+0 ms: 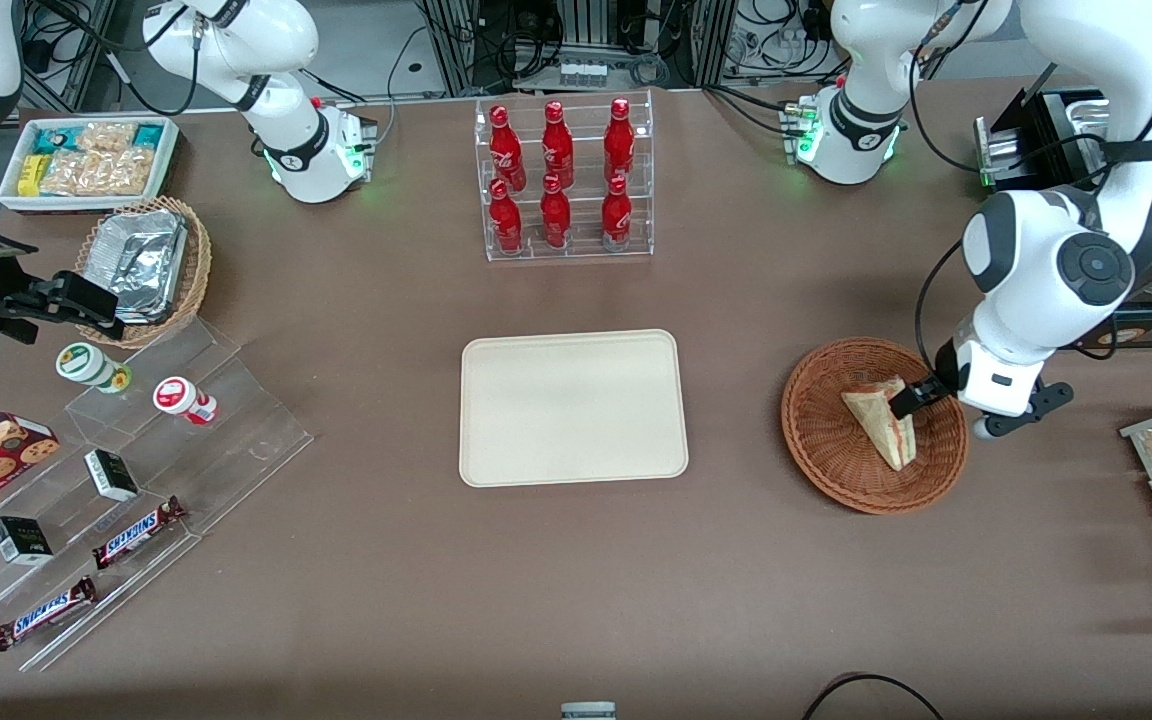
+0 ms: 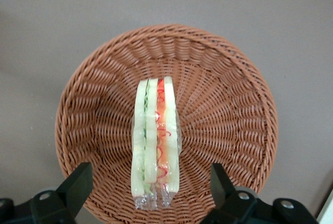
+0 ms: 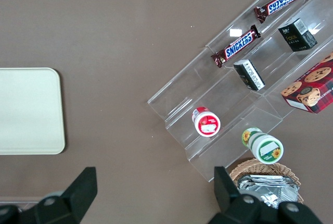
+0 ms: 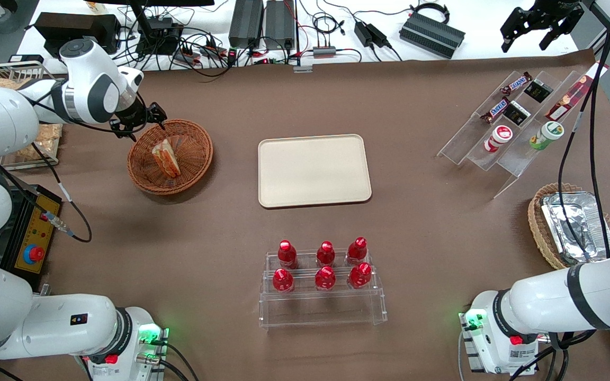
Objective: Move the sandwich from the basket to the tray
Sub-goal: 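Close the left gripper on the sandwich's wrapped edge and lift it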
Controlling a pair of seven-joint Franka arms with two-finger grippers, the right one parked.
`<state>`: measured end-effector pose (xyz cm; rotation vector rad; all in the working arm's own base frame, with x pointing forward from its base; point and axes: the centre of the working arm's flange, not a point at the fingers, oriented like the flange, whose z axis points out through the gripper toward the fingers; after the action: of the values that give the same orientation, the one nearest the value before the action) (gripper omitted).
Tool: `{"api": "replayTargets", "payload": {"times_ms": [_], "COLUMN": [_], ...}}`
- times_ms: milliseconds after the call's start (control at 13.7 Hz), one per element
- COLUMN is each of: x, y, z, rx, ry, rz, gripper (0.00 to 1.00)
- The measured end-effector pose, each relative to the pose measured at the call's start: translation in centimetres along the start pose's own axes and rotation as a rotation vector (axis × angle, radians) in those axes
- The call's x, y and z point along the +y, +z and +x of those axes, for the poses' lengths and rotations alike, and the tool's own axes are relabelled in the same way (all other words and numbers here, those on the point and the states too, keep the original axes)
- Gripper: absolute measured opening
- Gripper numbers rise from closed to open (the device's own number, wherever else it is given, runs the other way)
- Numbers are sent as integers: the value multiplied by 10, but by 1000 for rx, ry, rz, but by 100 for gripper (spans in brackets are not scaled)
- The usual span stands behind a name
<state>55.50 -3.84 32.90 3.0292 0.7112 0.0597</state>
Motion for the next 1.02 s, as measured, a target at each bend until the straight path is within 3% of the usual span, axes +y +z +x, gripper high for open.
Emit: {"api": "replayTargets", "payload": {"times_ms": [1024], "x": [3], "y": [64], "z": [-8], "rx": [-73], "ry": [-11], "rz": [25], "gripper": [100]}}
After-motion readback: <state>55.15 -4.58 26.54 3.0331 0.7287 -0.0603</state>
